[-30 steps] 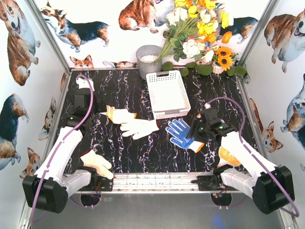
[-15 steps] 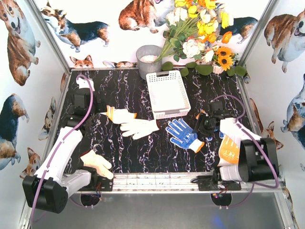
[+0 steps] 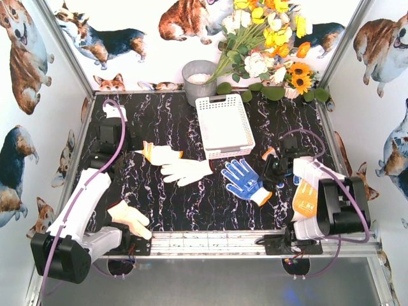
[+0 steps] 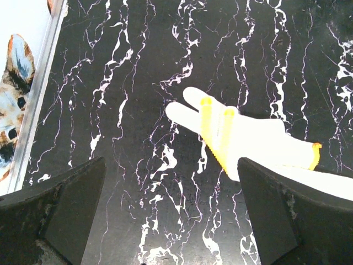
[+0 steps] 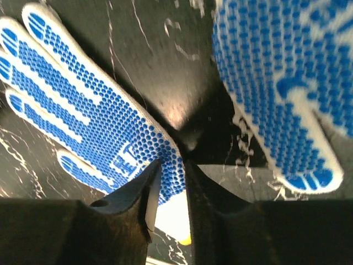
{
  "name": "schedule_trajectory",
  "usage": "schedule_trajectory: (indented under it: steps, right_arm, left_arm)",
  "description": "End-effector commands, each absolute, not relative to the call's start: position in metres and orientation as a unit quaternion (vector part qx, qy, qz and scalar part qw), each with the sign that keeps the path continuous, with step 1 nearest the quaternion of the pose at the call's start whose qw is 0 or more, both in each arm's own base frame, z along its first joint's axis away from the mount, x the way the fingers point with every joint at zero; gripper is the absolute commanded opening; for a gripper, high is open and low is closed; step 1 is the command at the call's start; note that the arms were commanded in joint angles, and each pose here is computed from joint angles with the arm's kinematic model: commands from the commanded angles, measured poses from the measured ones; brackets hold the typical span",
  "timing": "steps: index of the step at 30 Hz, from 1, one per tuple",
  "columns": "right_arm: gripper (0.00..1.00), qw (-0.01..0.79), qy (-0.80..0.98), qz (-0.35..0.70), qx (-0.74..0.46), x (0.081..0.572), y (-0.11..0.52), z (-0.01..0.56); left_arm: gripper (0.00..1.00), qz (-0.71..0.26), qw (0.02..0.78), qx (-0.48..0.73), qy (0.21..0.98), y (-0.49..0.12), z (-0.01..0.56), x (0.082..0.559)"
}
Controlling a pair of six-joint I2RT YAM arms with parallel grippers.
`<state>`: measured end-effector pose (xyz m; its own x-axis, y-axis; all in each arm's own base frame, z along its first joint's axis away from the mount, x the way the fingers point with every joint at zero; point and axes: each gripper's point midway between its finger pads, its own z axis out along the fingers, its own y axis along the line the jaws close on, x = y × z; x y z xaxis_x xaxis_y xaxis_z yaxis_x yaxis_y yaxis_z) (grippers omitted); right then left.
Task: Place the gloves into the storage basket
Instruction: Adjust the glove at the center of the board.
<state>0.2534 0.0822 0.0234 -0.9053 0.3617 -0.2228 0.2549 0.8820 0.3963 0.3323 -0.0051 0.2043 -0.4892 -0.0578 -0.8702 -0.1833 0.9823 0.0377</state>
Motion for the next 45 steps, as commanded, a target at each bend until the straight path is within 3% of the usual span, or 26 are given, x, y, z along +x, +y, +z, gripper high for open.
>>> schedule_trajectory:
  steps: [1, 4, 8, 18, 20, 23, 25, 27, 37, 42, 45]
  right_arm:
    - [0.23, 0.15, 0.948, 0.212, 0.183, 0.238, 0.095, 0.032]
    - [0.08, 0.147, 0.941, 0.217, 0.212, 0.224, 0.106, 0.027]
    - [0.0, 0.161, 0.936, 0.223, 0.222, 0.214, 0.126, 0.028]
    - [0.0, 0.195, 0.916, 0.26, 0.235, 0.198, 0.166, 0.049]
    - [0.06, 0.201, 0.917, 0.252, 0.233, 0.196, 0.162, 0.052]
    - [0.36, 0.232, 0.92, 0.219, 0.227, 0.199, 0.146, 0.061]
    - [0.52, 0.266, 0.918, 0.202, 0.212, 0.206, 0.135, 0.069]
    - [0.6, 0.282, 0.917, 0.195, 0.204, 0.21, 0.127, 0.076]
    - [0.6, 0.226, 0.916, 0.291, 0.159, 0.222, 0.146, 0.081]
    - [0.56, 0.19, 0.929, 0.281, 0.151, 0.22, 0.146, 0.067]
    - [0.54, 0.175, 0.933, 0.271, 0.162, 0.222, 0.141, 0.054]
  left_arm:
    - [1.0, 0.059, 0.504, -0.074, 0.859, -0.007, 0.211, 0.337]
    - [1.0, 0.057, 0.498, -0.074, 0.862, -0.009, 0.208, 0.338]
    - [1.0, 0.05, 0.492, -0.074, 0.866, -0.012, 0.204, 0.339]
    - [1.0, -0.004, 0.48, -0.06, 0.875, -0.044, 0.196, 0.338]
    - [1.0, -0.041, 0.475, -0.065, 0.877, -0.067, 0.19, 0.331]
    - [0.99, -0.134, 0.461, -0.077, 0.874, -0.115, 0.178, 0.313]
    - [0.97, -0.216, 0.444, -0.102, 0.864, -0.153, 0.174, 0.302]
    - [0.93, -0.275, 0.408, -0.117, 0.863, -0.189, 0.154, 0.284]
    - [0.67, -0.352, 0.284, -0.063, 0.889, -0.331, 0.099, 0.224]
    - [0.64, -0.348, 0.246, -0.054, 0.903, -0.349, 0.069, 0.21]
    - [0.55, -0.336, 0.232, -0.053, 0.911, -0.35, 0.053, 0.207]
